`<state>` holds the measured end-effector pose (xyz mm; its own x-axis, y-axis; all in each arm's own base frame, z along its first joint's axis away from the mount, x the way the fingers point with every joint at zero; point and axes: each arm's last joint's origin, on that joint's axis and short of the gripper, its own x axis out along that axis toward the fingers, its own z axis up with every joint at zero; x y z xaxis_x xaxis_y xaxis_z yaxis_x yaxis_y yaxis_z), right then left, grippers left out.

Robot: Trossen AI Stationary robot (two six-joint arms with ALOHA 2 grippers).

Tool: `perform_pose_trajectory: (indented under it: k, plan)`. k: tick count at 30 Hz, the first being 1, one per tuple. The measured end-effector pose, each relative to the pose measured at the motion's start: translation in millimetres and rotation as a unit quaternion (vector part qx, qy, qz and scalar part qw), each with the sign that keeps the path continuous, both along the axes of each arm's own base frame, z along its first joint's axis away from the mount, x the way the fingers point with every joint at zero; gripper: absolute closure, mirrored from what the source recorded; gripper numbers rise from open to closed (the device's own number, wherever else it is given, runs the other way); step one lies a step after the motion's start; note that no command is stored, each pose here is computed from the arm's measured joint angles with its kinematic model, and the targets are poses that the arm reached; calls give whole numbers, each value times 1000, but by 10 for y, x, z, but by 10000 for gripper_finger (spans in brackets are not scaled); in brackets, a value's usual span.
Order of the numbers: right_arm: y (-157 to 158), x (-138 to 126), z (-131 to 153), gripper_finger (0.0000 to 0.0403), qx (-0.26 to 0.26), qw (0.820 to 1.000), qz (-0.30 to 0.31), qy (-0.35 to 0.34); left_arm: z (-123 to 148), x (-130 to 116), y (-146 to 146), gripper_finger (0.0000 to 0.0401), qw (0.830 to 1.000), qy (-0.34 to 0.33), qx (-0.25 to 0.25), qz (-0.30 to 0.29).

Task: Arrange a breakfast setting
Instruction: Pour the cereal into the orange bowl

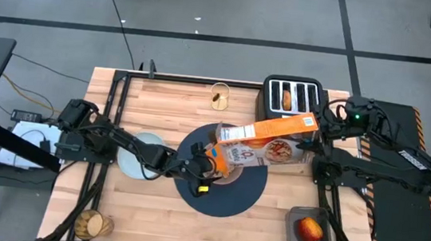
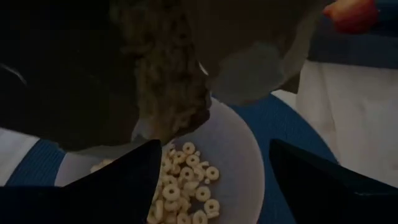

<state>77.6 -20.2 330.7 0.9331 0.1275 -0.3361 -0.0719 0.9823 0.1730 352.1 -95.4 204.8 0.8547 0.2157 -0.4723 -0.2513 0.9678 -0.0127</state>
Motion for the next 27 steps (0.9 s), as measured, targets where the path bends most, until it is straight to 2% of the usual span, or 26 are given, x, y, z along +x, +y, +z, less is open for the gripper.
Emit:
perform_pose_trajectory:
  k: [7,17,24,27]
  plan:
    - [44,-89,19,93,-7,1000,3,-18,89,-79,-54,99,1000,6,8,-14]
    - [151,-312,-22,93,-11,999,3,-48,463,-265,-78,99,999,-37,-2,-16]
    - [245,-511,-36,93,-17,996,1,-82,515,-304,-69,99,999,-44,-12,-4]
    - [259,-543,-63,93,-8,997,-2,-74,457,-239,-88,99,998,-54,-23,1]
